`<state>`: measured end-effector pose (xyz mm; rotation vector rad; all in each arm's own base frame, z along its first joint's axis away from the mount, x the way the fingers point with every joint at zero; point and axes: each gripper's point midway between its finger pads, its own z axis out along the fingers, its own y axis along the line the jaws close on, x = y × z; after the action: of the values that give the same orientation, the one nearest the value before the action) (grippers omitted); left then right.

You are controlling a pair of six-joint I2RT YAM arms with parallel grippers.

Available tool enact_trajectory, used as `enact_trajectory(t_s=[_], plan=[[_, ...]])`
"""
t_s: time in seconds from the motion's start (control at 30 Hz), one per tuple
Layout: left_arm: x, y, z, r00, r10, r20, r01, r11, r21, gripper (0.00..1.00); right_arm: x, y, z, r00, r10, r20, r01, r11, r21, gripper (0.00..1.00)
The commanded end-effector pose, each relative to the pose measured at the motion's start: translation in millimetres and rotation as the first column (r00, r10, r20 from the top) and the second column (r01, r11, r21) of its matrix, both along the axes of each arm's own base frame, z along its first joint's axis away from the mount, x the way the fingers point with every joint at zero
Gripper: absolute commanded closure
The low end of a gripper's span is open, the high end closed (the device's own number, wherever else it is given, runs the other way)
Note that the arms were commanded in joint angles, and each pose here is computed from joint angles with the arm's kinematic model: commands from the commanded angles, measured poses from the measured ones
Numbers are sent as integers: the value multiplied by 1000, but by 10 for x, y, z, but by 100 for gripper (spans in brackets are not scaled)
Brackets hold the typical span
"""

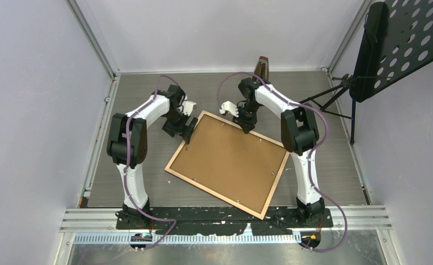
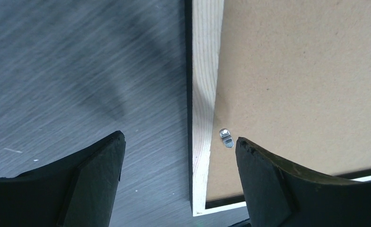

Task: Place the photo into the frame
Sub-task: Adjust the photo frame at the center of the board, then install the photo frame at the center of the board.

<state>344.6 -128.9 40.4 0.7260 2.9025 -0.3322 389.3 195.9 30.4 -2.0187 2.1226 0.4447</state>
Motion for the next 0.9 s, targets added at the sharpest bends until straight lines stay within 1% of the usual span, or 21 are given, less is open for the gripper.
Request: enact_trajectory(t_s=[0.0,0.3,0.5,0.87], plan=[[-140,-22,123,998,-52,21,52,999,4,16,51,123,214,998,39,46,-42,997,60,94],[-253,-50,-4,998,-64,22,63,998,23,17,40,117,125,999,9,43,-11,999,47,94],[-219,-46,-56,998,-59,33,58,997,42,21,27,123,115,999,2,38,-4,999,49,94],[-135,-88,-80,998,-50,35,49,998,35,26,-1,114,106,999,4,33,-5,999,44,94]])
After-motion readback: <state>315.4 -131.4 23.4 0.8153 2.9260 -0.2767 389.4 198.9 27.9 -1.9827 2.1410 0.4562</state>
